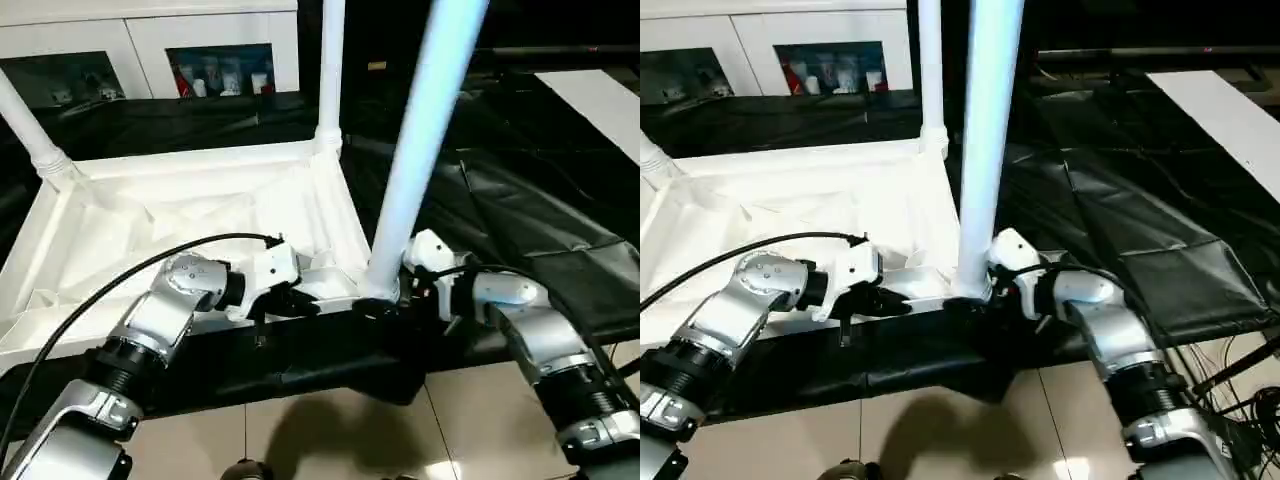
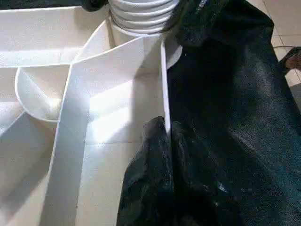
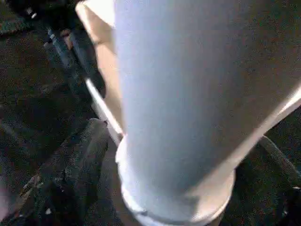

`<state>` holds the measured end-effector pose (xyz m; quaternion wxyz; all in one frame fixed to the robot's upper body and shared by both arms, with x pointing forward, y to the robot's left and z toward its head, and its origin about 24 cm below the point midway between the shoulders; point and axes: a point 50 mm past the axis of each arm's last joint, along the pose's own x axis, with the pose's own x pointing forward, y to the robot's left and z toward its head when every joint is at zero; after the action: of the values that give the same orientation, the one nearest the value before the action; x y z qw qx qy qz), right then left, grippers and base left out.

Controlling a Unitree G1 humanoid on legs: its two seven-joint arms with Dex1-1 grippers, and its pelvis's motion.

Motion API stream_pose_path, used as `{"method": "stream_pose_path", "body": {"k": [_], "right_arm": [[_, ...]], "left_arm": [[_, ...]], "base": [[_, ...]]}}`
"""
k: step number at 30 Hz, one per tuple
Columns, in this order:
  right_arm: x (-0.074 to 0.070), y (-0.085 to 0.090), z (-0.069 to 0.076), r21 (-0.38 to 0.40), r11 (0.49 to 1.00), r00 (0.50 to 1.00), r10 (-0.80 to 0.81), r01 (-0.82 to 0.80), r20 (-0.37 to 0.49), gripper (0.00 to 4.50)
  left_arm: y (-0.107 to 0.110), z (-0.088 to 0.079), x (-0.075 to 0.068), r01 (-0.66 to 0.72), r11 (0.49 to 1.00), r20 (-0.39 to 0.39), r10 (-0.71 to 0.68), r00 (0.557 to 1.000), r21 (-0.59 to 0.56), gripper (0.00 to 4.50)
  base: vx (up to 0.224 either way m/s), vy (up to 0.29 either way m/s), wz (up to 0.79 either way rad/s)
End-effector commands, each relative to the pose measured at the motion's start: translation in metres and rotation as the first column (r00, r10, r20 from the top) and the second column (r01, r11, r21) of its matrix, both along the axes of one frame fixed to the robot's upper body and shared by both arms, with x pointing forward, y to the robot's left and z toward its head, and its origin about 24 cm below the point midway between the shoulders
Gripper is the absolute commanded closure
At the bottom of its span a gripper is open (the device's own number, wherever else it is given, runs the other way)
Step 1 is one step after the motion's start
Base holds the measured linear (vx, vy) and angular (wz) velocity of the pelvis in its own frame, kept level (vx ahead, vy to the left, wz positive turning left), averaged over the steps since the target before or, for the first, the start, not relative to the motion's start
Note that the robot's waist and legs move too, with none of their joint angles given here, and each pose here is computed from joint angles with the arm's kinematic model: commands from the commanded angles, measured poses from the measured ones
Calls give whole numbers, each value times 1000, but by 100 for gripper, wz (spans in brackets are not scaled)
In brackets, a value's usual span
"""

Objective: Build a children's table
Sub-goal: Rotate leg to tighten

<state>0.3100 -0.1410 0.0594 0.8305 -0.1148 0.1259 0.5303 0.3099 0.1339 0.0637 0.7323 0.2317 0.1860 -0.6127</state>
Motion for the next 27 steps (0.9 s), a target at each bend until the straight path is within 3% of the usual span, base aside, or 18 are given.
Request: {"method": "stream_pose_path", "body": {"k": [1,11,16,18,20,25,27], "right_arm": [[5,5,10,14,1000,1000,12,-13,28,104],[0,1,2,-27,999,1000,27,-26,14,176],[2,1,1,3,1000,1000,-6,6,2,183],[6,1,1,73,993,996,-91,91,-15,183],[15,0,1,124,965,973,-228,229,-28,183],[25,10,-10,156,860,874,-478,487,-90,184],[32,19,-15,146,784,798,-593,603,-109,184]], "left_arm": [[-4,-6,-4,34,999,-28,-33,999,33,450],[-2,-6,-6,33,999,-33,-32,999,35,450],[-3,-6,-4,21,999,-34,-20,999,30,450],[-4,-7,-1,-11,1000,-34,12,999,17,450],[-6,-8,3,-69,998,-25,69,997,6,450],[-20,-13,23,-252,968,24,251,968,1,450],[-32,-12,33,-335,942,26,336,941,-27,450]], "base": [[0,0,0],[0,0,0],[0,0,0],[0,0,0],[0,0,0],[0,0,0],[0,0,0]]}}
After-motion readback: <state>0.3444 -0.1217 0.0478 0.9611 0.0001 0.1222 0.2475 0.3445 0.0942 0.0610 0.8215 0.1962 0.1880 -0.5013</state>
